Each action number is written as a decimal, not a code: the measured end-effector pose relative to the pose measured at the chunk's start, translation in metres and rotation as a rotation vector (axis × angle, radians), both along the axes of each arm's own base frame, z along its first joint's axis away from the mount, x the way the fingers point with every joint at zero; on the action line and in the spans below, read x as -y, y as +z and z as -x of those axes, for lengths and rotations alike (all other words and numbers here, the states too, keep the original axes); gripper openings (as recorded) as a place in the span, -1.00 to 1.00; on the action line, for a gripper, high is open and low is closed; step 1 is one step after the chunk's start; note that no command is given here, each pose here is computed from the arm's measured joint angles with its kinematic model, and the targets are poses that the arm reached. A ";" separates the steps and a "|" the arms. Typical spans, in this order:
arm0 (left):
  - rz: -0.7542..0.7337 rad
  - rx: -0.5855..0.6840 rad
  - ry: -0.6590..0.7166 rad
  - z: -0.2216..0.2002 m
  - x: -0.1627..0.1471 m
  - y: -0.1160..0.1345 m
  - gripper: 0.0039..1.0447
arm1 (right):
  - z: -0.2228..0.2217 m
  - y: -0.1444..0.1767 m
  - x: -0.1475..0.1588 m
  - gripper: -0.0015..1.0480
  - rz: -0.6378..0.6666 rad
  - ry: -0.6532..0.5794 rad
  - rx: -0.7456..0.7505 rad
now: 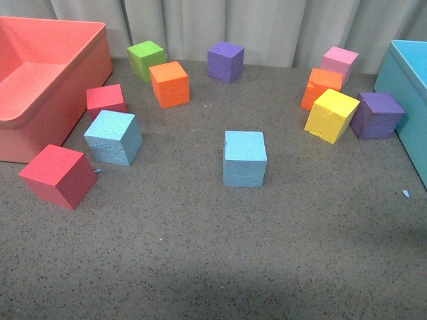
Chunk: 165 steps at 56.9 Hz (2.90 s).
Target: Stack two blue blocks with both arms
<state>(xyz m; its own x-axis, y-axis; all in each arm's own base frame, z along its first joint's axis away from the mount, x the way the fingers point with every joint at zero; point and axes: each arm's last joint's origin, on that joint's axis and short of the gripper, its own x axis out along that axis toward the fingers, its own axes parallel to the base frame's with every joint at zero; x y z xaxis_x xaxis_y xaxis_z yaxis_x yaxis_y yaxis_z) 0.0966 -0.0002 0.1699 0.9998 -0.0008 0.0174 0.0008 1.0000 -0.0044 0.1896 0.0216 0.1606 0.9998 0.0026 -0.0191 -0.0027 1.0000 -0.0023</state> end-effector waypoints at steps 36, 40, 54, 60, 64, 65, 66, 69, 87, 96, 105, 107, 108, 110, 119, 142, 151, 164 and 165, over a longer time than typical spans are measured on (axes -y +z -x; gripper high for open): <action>0.000 0.000 0.000 0.000 0.000 0.000 0.88 | 0.049 0.002 0.021 -0.98 -0.002 -0.002 0.006; 0.000 0.000 0.000 0.000 0.000 0.000 0.88 | 0.053 0.003 0.021 -0.98 -0.003 -0.002 0.011; 0.000 0.000 0.000 0.000 0.000 0.000 0.88 | 0.063 0.006 0.021 -0.98 -0.003 -0.002 0.019; 0.000 0.000 0.000 0.000 0.000 0.000 0.88 | 0.067 0.006 0.021 -0.98 -0.003 -0.002 0.022; 0.000 0.000 0.000 0.000 0.000 0.000 0.88 | 0.070 0.007 0.021 -0.98 -0.003 -0.002 0.023; 0.000 0.000 0.000 0.000 0.000 0.000 0.88 | 0.071 0.007 0.021 -0.98 -0.003 -0.002 0.023; 0.000 0.000 0.000 0.000 0.000 0.000 0.88 | 0.071 0.007 0.021 -0.98 -0.003 -0.002 0.024; 0.000 0.000 0.000 0.000 0.000 0.000 0.88 | 0.073 0.007 0.021 -0.98 -0.003 -0.002 0.025; 0.000 0.000 0.000 0.000 0.000 0.000 0.88 | 0.079 0.007 0.021 -0.98 -0.003 -0.002 0.027; 0.000 0.000 0.001 0.000 0.000 0.000 0.88 | 0.089 0.002 0.021 -0.98 -0.002 0.001 -0.010; 0.000 0.000 0.000 0.000 0.000 0.000 0.88 | 0.092 0.004 0.021 -0.97 -0.002 0.001 0.019; 0.000 0.000 0.000 0.000 0.000 0.000 0.88 | 0.092 0.004 0.021 -0.85 -0.002 0.001 0.019; 0.000 0.000 0.000 0.000 0.000 0.000 0.88 | 0.092 0.004 0.021 -0.83 -0.002 0.001 0.019; 0.000 0.000 0.000 0.000 0.000 0.000 0.88 | 0.092 0.004 0.021 -0.69 -0.002 0.001 0.019; 0.000 0.000 0.000 0.000 0.000 0.000 0.88 | 0.092 0.004 0.021 -0.19 -0.002 0.001 0.019; 0.145 -0.380 -0.039 -0.071 0.003 0.019 0.88 | 0.092 0.004 0.021 0.80 -0.003 0.001 0.020; 0.092 -0.529 -0.143 -0.150 0.013 0.022 0.88 | 0.092 0.004 0.021 0.82 -0.003 0.001 0.020; 0.064 -0.816 -0.151 -0.253 0.023 -0.014 0.88 | 0.092 0.004 0.021 0.82 -0.003 0.001 0.019; 0.063 -0.828 -0.152 -0.259 0.024 -0.016 0.88 | 0.092 0.004 0.021 0.82 -0.003 0.001 0.019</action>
